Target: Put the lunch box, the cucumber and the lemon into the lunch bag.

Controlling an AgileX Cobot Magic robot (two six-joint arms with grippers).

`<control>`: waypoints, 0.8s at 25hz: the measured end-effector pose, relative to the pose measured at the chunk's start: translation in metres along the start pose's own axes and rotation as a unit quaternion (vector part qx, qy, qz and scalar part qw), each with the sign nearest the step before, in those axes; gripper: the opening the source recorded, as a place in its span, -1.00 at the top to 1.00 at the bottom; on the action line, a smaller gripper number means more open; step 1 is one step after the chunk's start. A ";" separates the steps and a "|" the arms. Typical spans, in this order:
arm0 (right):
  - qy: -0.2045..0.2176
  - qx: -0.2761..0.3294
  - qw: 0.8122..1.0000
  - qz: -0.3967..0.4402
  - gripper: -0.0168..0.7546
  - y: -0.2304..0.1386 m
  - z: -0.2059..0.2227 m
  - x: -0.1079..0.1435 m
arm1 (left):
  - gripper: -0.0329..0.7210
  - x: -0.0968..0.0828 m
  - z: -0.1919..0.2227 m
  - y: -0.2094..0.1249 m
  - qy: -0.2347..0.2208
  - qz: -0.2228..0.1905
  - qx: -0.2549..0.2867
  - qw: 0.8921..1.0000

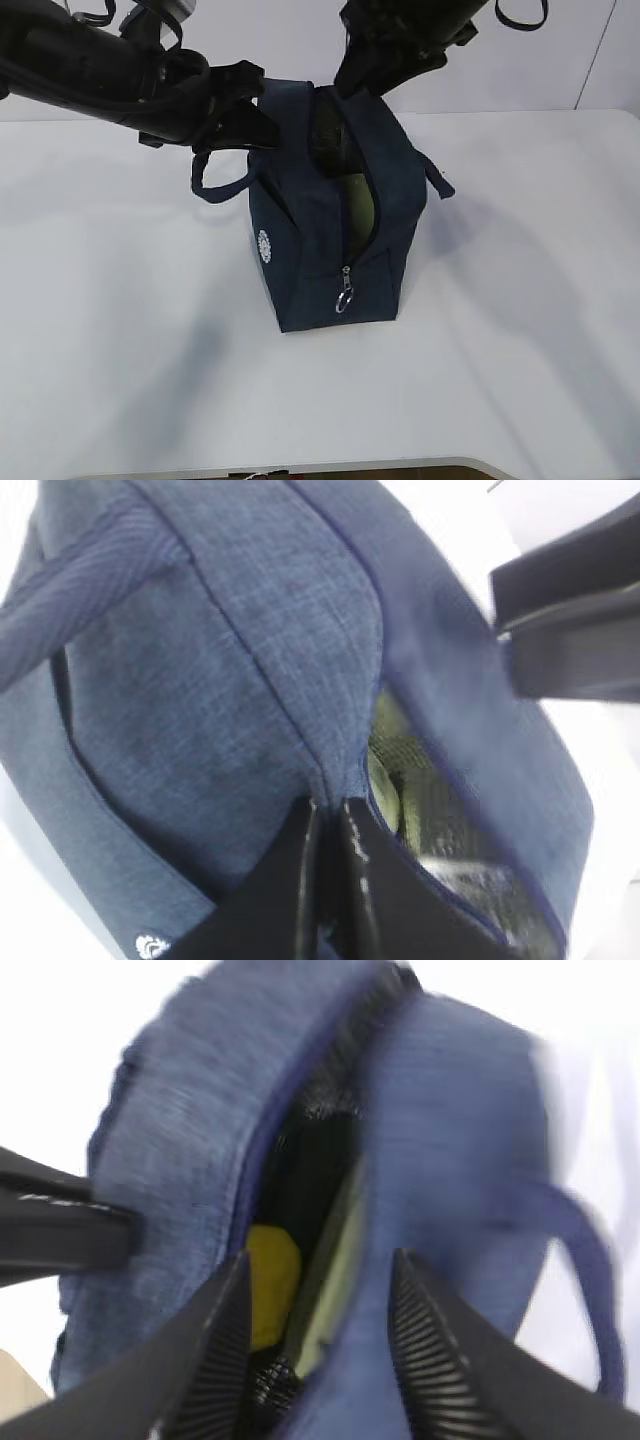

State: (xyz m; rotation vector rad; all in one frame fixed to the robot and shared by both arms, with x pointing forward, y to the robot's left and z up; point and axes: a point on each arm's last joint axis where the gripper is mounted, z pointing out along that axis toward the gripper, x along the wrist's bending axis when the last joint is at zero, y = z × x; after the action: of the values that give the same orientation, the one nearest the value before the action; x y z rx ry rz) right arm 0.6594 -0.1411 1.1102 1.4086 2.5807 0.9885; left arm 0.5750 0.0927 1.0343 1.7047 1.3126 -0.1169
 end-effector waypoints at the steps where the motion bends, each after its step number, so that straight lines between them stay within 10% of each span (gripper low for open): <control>1: -0.006 0.005 1.000 -0.006 0.00 0.000 -0.003 0.000 | 0.94 0.000 0.000 0.000 0.000 -0.001 0.000 1.000; 20: -0.058 -0.030 0.997 -0.042 -0.01 0.000 -0.068 0.021 | 0.94 0.000 0.000 0.000 0.000 -0.001 0.000 1.000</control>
State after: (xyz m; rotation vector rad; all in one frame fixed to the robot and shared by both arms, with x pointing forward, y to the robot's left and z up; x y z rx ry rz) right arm 0.6250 -0.1599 1.1701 1.2910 2.4837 0.9348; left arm 0.5750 0.0926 1.0343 1.7031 1.3134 -0.1180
